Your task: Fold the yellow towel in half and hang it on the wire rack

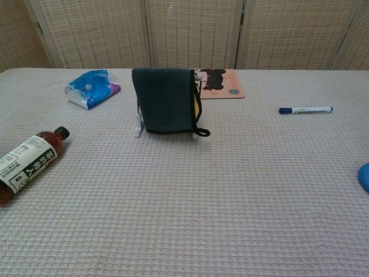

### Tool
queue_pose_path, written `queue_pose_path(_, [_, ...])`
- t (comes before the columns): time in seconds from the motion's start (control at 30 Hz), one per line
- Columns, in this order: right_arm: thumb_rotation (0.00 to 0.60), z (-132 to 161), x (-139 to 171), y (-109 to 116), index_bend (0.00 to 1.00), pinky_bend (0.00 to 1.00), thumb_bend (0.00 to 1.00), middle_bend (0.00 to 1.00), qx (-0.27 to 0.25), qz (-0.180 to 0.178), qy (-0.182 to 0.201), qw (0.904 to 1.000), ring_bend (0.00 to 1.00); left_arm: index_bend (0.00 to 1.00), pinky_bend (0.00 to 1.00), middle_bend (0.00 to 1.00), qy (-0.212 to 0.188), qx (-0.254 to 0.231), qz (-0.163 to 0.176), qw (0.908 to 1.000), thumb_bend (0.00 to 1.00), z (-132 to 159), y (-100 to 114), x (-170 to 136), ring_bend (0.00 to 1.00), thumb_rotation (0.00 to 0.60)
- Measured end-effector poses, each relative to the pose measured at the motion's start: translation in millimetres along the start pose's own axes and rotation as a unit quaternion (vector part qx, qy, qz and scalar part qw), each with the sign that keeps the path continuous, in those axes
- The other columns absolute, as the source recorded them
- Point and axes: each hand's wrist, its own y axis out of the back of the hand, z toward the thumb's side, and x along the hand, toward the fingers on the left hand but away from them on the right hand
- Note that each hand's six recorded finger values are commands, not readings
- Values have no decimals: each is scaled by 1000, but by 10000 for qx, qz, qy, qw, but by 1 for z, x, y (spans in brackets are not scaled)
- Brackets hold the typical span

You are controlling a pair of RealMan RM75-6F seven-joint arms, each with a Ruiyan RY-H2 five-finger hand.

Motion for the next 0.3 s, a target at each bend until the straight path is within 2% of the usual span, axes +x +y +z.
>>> queue_pose_path(0.17, [600, -20, 33, -2, 206, 329, 485, 283, -222, 5, -263, 9994, 200, 202, 419, 401, 130, 142, 141, 9997, 382, 0, 1, -21, 265, 600])
queue_pose_path(0.3, [600, -33, 58, -9, 205, 327, 491, 283, -380, 181, -446, 9981, 197, 198, 417, 401, 160, 195, 167, 9995, 382, 6, -1, -37, 266, 600])
